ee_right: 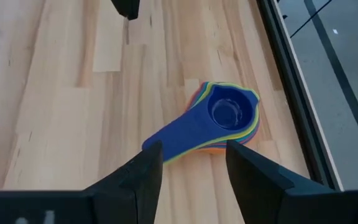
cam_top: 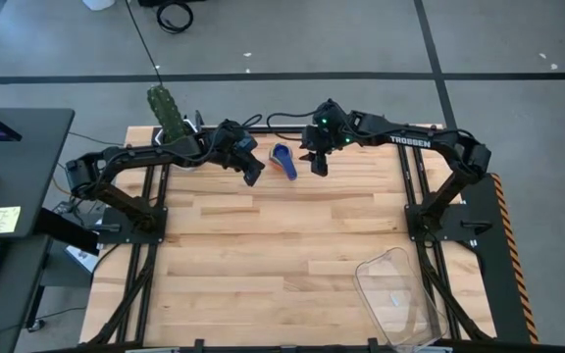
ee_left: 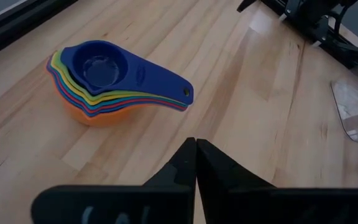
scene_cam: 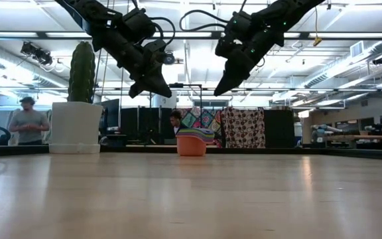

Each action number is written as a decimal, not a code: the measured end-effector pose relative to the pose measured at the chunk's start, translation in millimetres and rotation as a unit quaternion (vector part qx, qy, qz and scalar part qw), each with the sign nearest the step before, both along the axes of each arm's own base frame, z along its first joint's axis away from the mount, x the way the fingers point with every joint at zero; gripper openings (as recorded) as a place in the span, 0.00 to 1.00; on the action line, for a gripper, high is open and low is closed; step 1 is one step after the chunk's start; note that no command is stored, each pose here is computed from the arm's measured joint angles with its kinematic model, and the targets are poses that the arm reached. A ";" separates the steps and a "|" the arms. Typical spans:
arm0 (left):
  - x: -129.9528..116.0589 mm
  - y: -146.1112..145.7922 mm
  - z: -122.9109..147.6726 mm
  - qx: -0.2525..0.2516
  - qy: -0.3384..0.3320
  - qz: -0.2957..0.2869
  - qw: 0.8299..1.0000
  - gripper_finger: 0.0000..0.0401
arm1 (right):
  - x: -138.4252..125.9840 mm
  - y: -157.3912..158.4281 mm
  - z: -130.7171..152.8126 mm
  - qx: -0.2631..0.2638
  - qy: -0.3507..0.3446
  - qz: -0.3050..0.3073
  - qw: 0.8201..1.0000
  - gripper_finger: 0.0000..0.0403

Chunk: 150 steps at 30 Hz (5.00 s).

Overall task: Nest measuring cups in basket
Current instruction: Put the stacked measuring cups into the transparent bin

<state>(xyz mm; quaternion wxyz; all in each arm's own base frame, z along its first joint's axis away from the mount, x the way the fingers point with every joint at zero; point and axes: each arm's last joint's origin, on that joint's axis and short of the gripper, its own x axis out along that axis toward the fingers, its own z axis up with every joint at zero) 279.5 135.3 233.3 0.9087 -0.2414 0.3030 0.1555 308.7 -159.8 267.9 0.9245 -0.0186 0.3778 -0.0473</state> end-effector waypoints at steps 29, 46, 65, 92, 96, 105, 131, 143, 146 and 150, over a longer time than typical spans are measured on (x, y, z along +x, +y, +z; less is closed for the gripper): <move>0.1 0.1 0.1 -0.013 -0.003 0.011 1.000 0.03 | 0.3 0.3 0.1 -0.003 -0.001 0.005 1.000 0.45; 0.1 0.0 0.1 -0.013 -0.003 0.011 1.000 0.03 | 1.5 -0.3 1.5 0.018 -0.013 -0.020 1.000 0.45; 0.1 0.0 0.1 -0.013 -0.003 0.011 1.000 0.03 | 3.2 -1.0 1.0 -0.030 -0.011 0.025 0.999 0.45; 0.3 0.0 0.3 -0.012 -0.004 0.011 1.000 0.03 | 6.7 -4.5 -26.2 -0.216 0.032 0.194 0.956 0.73; 0.7 0.3 0.9 -0.011 -0.008 0.011 1.000 0.03 | 6.7 -5.2 -25.7 -0.216 0.036 0.179 0.959 0.73; 2.6 1.3 3.7 -0.002 -0.024 0.011 1.000 0.03 | 6.6 -6.4 -25.3 -0.217 0.035 0.173 0.960 0.73; 4.0 2.1 5.8 0.004 -0.037 0.011 0.999 0.03 | 14.7 -31.5 -69.3 -0.289 0.072 0.294 0.908 0.73; 5.1 2.7 7.6 0.011 -0.046 0.013 0.999 0.03 | 20.3 -40.7 -79.7 -0.349 0.067 0.335 0.873 0.73; 5.2 2.8 7.7 0.011 -0.046 0.013 0.999 0.03 | 21.4 -40.7 -78.3 -0.367 0.057 0.353 0.859 0.73; 5.2 2.8 7.7 0.011 -0.047 0.013 0.999 0.03 | 20.3 -42.2 -78.3 -0.375 0.052 0.367 0.850 0.73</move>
